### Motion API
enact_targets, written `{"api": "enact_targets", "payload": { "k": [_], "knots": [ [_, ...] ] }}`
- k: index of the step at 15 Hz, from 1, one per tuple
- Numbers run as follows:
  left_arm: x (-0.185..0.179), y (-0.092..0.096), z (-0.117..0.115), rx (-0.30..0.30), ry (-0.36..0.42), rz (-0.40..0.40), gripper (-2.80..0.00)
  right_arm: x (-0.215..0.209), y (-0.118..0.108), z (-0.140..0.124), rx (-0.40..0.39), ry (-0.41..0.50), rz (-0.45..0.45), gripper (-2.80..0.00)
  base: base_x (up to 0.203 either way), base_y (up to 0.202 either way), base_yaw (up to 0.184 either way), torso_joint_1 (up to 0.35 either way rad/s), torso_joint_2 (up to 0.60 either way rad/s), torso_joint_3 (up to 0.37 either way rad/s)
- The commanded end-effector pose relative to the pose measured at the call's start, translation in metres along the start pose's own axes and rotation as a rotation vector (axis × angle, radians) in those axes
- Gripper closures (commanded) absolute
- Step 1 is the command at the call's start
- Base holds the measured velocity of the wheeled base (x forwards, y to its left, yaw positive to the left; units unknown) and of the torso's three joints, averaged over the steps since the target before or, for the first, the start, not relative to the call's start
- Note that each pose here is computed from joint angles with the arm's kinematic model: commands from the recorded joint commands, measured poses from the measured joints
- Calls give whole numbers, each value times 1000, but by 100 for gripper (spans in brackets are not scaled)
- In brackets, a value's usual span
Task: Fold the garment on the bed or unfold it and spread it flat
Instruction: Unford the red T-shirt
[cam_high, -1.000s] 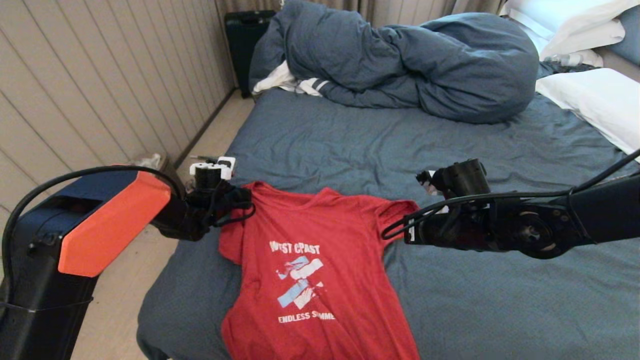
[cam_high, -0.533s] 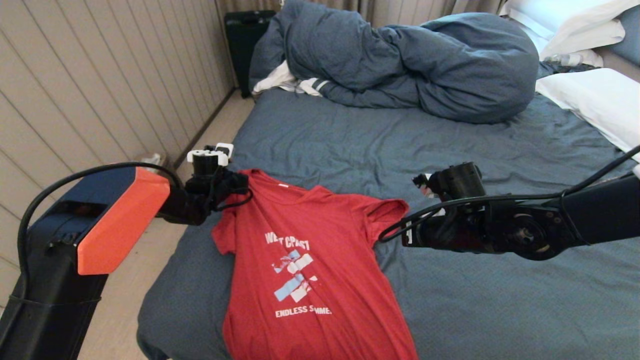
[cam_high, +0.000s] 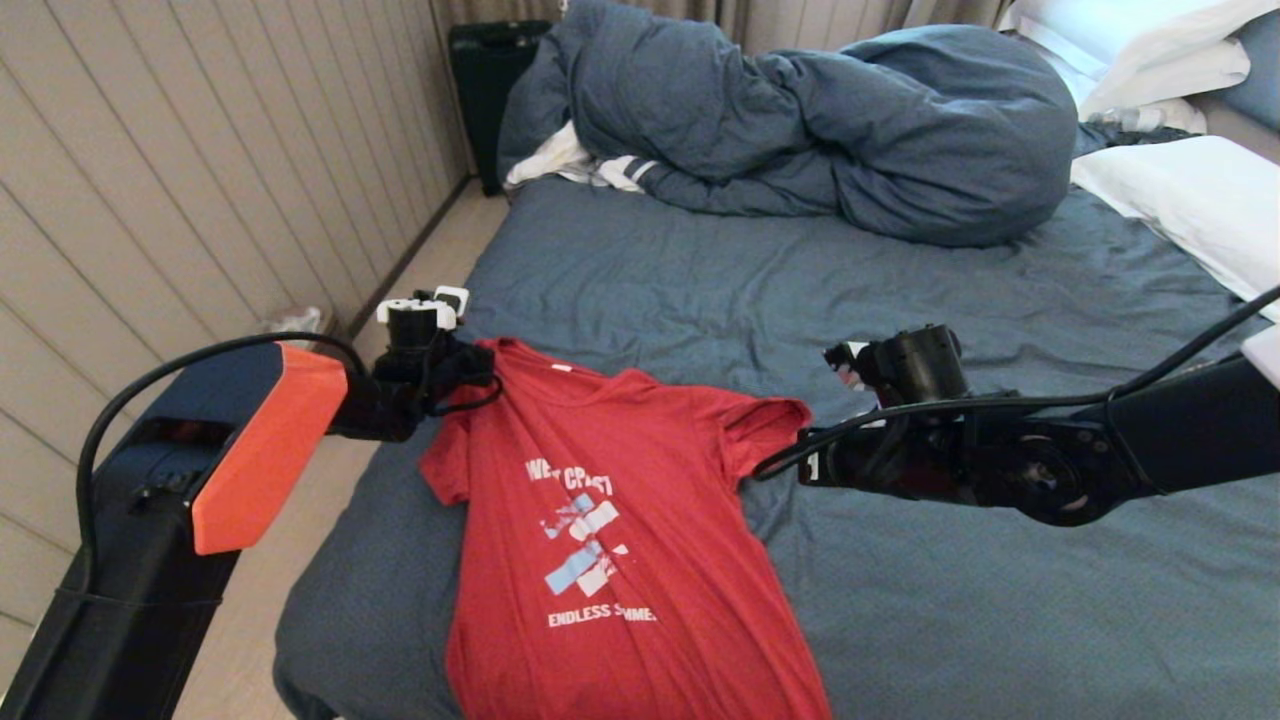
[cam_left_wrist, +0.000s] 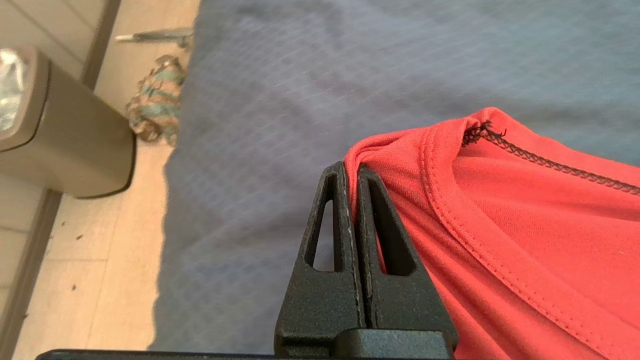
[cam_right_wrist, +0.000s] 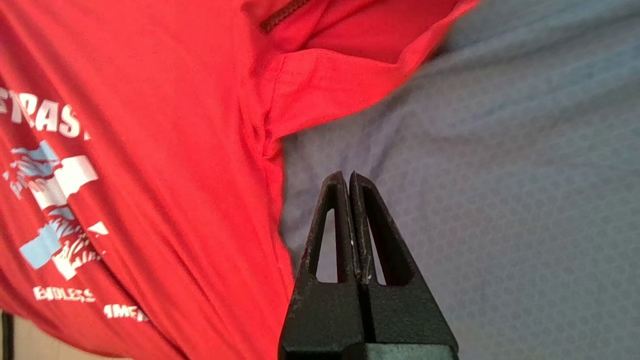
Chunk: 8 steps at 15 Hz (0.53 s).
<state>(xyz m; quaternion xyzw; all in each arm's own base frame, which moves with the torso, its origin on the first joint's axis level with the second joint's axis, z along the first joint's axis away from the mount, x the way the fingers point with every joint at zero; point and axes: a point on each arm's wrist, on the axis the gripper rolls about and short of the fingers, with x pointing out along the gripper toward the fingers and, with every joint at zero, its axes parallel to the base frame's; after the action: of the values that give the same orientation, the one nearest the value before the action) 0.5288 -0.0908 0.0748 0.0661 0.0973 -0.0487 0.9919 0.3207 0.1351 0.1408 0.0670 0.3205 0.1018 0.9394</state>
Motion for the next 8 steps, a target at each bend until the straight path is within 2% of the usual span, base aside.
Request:
{"api": "enact_targets", "payload": {
  "k": [1, 8],
  "knots": [
    [1, 3, -1, -1, -2, 11, 0, 1, 0, -1, 2, 1, 0, 0, 0, 0, 0, 0, 0, 0],
    [0, 4, 0, 10, 10, 83, 0, 1, -1, -1, 2, 4, -3, 0, 0, 0, 0, 0, 0, 0]
  ]
}}
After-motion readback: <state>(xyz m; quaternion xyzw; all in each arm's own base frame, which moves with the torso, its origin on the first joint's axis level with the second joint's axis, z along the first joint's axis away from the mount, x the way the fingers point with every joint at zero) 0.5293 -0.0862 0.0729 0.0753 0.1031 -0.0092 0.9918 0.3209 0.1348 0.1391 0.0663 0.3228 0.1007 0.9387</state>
